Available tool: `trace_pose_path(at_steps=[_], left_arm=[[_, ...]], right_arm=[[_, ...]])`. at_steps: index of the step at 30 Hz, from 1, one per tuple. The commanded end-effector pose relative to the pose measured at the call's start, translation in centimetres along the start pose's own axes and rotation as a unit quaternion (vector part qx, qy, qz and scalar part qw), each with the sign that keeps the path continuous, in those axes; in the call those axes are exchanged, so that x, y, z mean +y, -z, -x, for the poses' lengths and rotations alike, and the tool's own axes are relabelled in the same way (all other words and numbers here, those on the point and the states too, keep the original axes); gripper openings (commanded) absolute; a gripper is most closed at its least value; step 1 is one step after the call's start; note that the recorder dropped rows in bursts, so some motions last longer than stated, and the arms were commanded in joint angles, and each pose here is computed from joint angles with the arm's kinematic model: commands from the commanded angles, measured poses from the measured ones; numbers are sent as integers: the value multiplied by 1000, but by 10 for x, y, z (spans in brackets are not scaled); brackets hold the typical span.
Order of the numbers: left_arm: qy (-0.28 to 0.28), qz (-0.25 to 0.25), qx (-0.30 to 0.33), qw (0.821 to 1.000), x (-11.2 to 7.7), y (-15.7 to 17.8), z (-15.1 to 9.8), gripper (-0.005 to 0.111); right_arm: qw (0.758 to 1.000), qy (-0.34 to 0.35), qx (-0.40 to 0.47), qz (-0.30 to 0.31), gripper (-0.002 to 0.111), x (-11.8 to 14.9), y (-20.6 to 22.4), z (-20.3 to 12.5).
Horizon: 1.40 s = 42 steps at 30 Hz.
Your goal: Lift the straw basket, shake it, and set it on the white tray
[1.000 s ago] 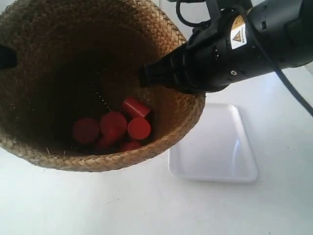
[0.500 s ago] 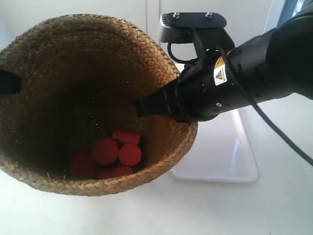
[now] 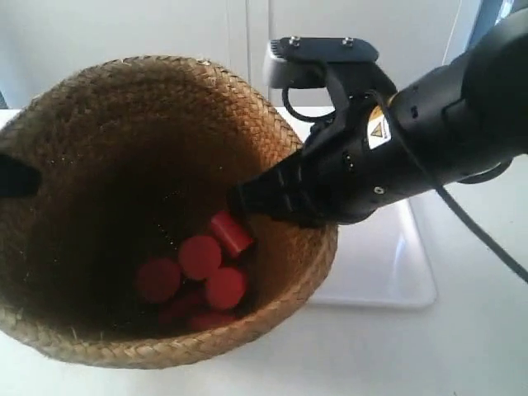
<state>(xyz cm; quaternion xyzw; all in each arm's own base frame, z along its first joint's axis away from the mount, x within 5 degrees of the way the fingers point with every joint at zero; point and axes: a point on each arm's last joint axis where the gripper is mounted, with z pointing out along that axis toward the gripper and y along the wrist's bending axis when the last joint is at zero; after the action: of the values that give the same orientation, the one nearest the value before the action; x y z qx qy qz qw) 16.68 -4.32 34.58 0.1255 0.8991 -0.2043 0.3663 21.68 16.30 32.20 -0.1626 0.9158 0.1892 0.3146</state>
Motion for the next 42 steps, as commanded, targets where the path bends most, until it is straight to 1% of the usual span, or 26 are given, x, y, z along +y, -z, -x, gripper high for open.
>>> trace_pose_path(at_steps=[1,3,11,16,18,19,20,22,23,24,25,26,27,28,29,30,32,34,38,42], left_arm=[[-47,19,-89,995,-13,34,16,0],[-40,16,-91,995,-14,35,17,0],[-38,12,-79,996,-15,34,15,0],[-38,15,-83,996,-13,33,16,0],[-44,15,-93,995,-16,39,22,0],[-50,9,-97,994,-20,45,25,0],[-59,1,-110,992,-27,56,30,0],[-82,-31,-159,983,-50,90,42,0],[-113,-41,-172,978,-58,99,43,0],[-144,-38,-171,974,-56,92,40,0],[-123,-33,-143,982,-45,68,32,0],[-62,-25,-107,992,-31,44,25,0],[-24,-14,-80,996,-23,29,21,0],[-25,-8,-70,997,-20,26,18,0],[-36,-14,-74,997,-22,27,19,0],[-45,-32,-90,994,-26,30,22,0],[-59,-38,-117,991,-31,38,26,0],[-64,-26,-115,991,-29,38,26,0],[-54,-33,-95,993,-29,35,24,0],[-62,-32,-79,994,-29,34,21,0]], right_arm=[[996,28,-86,27,0,8,34,14],[996,38,-81,17,0,6,34,12],[999,38,-16,-13,0,-4,-3,-4],[999,33,-20,-13,0,-3,-11,-1],[999,33,-24,-7,0,2,8,9],[998,43,-40,-2,0,6,28,19],[996,51,-68,6,0,11,50,30],[987,54,-146,34,0,21,105,47],[980,71,-181,37,0,23,117,48],[976,83,-199,22,0,19,109,44],[982,67,-175,8,0,12,78,35],[992,47,-117,-8,0,5,45,24],[997,33,-67,-26,0,-2,26,17],[998,24,-36,-34,0,-4,18,14],[999,33,-29,-24,0,0,16,12],[998,44,-34,-13,0,4,17,12],[997,45,-61,-3,0,7,28,14],[996,48,-76,-3,0,7,34,16],[996,58,-61,-16,0,4,34,13],[997,54,-55,-18,0,4,33,11]])
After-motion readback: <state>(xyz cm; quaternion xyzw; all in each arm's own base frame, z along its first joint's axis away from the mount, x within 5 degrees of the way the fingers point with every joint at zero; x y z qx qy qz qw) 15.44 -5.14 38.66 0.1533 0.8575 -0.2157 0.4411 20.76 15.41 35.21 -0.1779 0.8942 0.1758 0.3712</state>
